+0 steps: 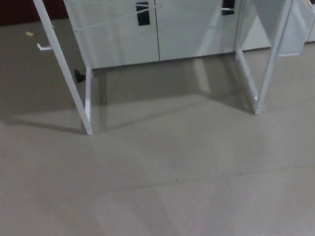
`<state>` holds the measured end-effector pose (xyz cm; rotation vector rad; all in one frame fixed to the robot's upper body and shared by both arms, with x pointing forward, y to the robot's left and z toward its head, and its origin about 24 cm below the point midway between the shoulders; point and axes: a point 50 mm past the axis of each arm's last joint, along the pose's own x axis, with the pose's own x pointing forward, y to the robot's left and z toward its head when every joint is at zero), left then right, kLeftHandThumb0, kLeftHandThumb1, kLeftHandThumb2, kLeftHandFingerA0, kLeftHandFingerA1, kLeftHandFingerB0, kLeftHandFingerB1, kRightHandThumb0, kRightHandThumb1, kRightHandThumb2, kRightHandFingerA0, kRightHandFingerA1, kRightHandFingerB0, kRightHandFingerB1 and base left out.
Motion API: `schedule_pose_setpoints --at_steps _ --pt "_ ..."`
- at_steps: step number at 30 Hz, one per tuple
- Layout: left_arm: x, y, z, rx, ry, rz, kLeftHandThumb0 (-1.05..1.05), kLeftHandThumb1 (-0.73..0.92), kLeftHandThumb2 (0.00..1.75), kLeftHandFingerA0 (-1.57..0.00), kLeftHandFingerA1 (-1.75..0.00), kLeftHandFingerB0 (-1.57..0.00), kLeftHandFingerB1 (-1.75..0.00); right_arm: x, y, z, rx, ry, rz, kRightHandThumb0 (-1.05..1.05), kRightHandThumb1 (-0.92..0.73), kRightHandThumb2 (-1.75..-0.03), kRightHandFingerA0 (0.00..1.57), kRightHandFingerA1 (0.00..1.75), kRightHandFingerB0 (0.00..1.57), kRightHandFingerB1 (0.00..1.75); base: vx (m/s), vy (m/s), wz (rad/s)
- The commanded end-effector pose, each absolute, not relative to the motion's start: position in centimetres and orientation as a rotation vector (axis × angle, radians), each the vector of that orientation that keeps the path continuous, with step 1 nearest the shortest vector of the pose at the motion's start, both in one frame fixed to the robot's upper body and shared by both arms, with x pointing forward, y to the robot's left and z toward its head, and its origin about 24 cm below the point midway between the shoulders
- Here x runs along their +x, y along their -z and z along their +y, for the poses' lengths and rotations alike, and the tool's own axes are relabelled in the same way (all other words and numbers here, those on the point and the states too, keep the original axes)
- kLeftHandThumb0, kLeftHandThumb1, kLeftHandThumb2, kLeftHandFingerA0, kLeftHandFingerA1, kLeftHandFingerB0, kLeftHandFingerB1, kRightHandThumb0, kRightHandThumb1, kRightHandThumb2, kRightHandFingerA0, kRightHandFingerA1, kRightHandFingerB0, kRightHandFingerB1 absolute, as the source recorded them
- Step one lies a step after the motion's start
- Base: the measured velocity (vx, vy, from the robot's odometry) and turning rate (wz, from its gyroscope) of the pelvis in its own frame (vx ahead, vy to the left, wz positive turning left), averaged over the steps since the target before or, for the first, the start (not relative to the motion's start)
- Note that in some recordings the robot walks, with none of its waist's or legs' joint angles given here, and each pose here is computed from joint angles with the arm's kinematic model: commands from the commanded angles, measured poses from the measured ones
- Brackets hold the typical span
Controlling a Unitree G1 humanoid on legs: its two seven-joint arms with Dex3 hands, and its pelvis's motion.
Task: The robot walk towards a table in front and click the button on the base of the boilling pot using its left middle finger
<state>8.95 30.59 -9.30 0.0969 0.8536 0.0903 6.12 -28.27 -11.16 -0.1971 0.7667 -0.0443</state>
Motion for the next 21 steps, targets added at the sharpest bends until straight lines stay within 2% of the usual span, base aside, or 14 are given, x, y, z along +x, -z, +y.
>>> schedule_pose_setpoints --at_steps 1,3,5,6,9,10,11,12,13,14,16,17,18,21 --pt "9.0 9.1 30.8 0.114 -0.085 0.834 -0.02 0.41 0.88 -0.39 -0.65 -0.2 -0.53 6.3 10.8 -28.8 -0.236 0.042 0.737 -0.43 -0.5 -0.74 0.54 0.53 0.29 0.44 0.11 0.018 0.08" --pt "9.0 9.2 30.9 0.128 -0.085 0.839 -0.03 0.41 0.88 -0.4 -0.64 -0.2 -0.53 6.3 10.8 -28.8 -0.241 0.036 0.733 -0.35 -0.62 -0.59 0.61 0.45 0.34 0.36 0.11 -0.018 0.09" --pt "9.2 9.2 30.8 0.113 -0.087 0.835 -0.02 0.42 0.89 -0.4 -0.65 -0.21 -0.53 6.5 10.9 -28.9 -0.239 0.046 0.736 -0.42 -0.5 -0.73 0.56 0.54 0.3 0.44 0.14 -0.094 0.12" --pt "9.2 9.2 30.8 0.115 -0.086 0.837 -0.05 0.62 0.58 -0.45 -0.58 -0.3 -0.4 6.5 10.8 -28.8 -0.237 0.046 0.733 -0.41 -0.51 -0.74 0.56 0.54 0.3 0.44 0.19 -0.151 0.08" --pt "9.3 9.1 30.8 0.143 -0.079 0.834 -0.06 0.6 0.58 -0.46 -0.58 -0.31 -0.41 6.6 10.6 -28.7 -0.247 0.038 0.723 -0.43 -0.52 -0.75 0.55 0.54 0.3 0.44 0.11 -0.234 0.16" --pt "9.4 9.1 30.7 0.14 -0.079 0.835 -0.04 0.41 0.88 -0.4 -0.65 -0.22 -0.54 6.7 10.7 -28.8 -0.25 0.037 0.725 -0.43 -0.52 -0.76 0.54 0.55 0.3 0.44 0.25 -0.249 0.41" --pt "9.4 9.1 30.7 0.138 -0.079 0.835 -0.04 0.41 0.88 -0.4 -0.65 -0.22 -0.54 6.7 10.7 -28.8 -0.251 0.036 0.726 -0.43 -0.52 -0.76 0.54 0.55 0.3 0.44 0.25 -0.476 -0.28" --pt "9.4 9.1 30.7 0.131 -0.083 0.838 -0.05 0.61 0.58 -0.46 -0.58 -0.31 -0.41 6.7 10.7 -28.8 -0.252 0.035 0.728 -0.35 -0.64 -0.59 0.6 0.46 0.34 0.35 0.25 -0.416 0.36" --pt "9.8 9.1 30.7 0.119 -0.088 0.834 -0.05 0.61 0.58 -0.46 -0.58 -0.31 -0.41 7.1 10.7 -28.9 -0.25 0.038 0.722 -0.34 -0.64 -0.6 0.6 0.46 0.34 0.35 0.17 -0.294 0.4" --pt "9.9 9.0 30.7 0.128 -0.082 0.83 -0.03 0.41 0.87 -0.41 -0.65 -0.22 -0.54 7.3 10.6 -28.9 -0.249 0.039 0.719 -0.43 -0.52 -0.75 0.55 0.55 0.28 0.44 0.14 -0.216 0.2" --pt "9.6 9.0 30.6 0.15 -0.065 0.83 -0.02 0.41 0.88 -0.41 -0.65 -0.22 -0.54 6.9 10.7 -29.0 -0.255 0.044 0.731 -0.44 -0.51 -0.75 0.56 0.55 0.29 0.44 0.16 -0.14 0.05" --pt "9.5 8.9 30.5 0.144 -0.073 0.834 0.04 0.64 0.57 -0.49 -0.56 -0.32 -0.39 7.0 10.7 -29.0 -0.253 0.041 0.723 -0.34 -0.63 -0.59 0.65 0.48 0.36 0.36 0.22 -0.091 -0.01" --pt "9.5 8.9 30.5 0.14 -0.075 0.833 0.04 0.45 0.9 -0.41 -0.64 -0.22 -0.53 7.0 10.7 -29.0 -0.251 0.041 0.722 -0.35 -0.63 -0.59 0.64 0.47 0.35 0.35 0.23 -0.065 -0.03" --pt "9.6 9.0 30.5 0.11 -0.087 0.826 0.04 0.45 0.9 -0.35 -0.62 -0.22 -0.53 7.2 10.6 -29.0 -0.257 0.036 0.716 -0.42 -0.53 -0.75 0.57 0.55 0.3 0.44 0.24 -0.001 -0.06"
